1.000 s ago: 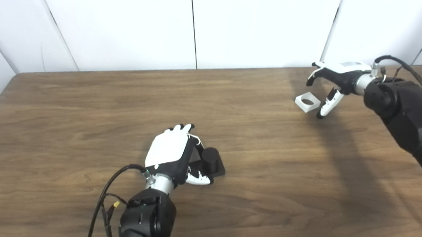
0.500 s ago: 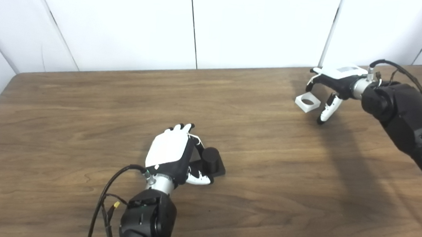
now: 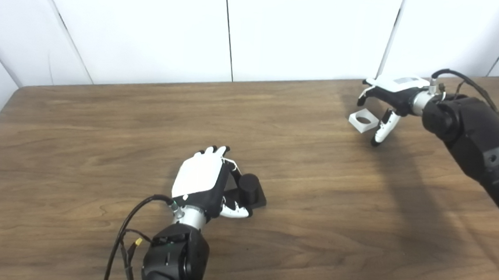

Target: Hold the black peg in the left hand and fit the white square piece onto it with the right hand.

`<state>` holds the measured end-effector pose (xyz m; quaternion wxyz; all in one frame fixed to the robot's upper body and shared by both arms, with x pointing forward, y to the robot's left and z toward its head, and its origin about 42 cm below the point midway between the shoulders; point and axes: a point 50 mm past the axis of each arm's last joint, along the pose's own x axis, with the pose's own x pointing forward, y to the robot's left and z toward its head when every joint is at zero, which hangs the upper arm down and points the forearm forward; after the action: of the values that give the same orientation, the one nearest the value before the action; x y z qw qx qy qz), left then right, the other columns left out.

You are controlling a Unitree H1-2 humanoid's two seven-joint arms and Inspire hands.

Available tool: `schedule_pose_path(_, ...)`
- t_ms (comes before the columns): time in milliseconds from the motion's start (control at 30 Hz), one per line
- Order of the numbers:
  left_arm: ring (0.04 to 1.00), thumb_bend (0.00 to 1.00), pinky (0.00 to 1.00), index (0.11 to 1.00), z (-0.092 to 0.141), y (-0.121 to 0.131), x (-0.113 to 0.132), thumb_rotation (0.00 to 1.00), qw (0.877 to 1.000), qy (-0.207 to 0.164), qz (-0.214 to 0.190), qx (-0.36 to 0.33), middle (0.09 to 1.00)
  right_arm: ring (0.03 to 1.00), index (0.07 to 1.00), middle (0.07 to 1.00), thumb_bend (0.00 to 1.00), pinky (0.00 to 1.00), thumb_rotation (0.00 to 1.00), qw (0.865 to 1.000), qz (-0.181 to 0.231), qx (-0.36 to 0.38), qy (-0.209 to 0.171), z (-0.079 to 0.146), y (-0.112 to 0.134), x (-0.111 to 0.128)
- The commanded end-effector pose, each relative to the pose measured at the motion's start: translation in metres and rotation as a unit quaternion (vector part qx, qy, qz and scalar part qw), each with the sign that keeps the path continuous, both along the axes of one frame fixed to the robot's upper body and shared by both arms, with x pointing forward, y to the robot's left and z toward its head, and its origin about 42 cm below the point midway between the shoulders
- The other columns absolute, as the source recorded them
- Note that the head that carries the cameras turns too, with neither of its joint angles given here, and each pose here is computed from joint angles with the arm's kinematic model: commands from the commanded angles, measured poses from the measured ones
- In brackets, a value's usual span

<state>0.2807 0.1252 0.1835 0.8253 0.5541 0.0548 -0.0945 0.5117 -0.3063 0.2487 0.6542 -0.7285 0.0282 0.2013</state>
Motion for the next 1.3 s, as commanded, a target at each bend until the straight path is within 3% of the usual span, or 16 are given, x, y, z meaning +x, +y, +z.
schedule_pose_path(0, 1.000, 0.52, 1.00, 0.482, -0.010, 0.003, 0.002, 0.06, 1.000, 0.019, 0.011, 0.022, 0.971, 1.000, 0.783, 1.000, 0.89, 1.00, 0.24, 0.999, 0.016, 0.002, -0.051, 0.042, 0.006, 0.014)
schedule_pose_path(433, 1.000, 0.52, 1.00, 0.485, -0.011, 0.003, 0.003, 0.06, 1.000, 0.017, 0.018, 0.016, 0.975, 1.000, 0.778, 1.000, 0.88, 1.00, 0.23, 0.999, 0.021, -0.008, -0.044, 0.037, 0.014, 0.018)
schedule_pose_path(1267, 1.000, 0.52, 1.00, 0.485, -0.009, 0.002, 0.006, 0.05, 1.000, 0.008, 0.020, 0.003, 0.976, 1.000, 0.768, 1.000, 0.86, 1.00, 0.21, 1.000, 0.012, -0.016, -0.024, 0.025, 0.006, 0.024)
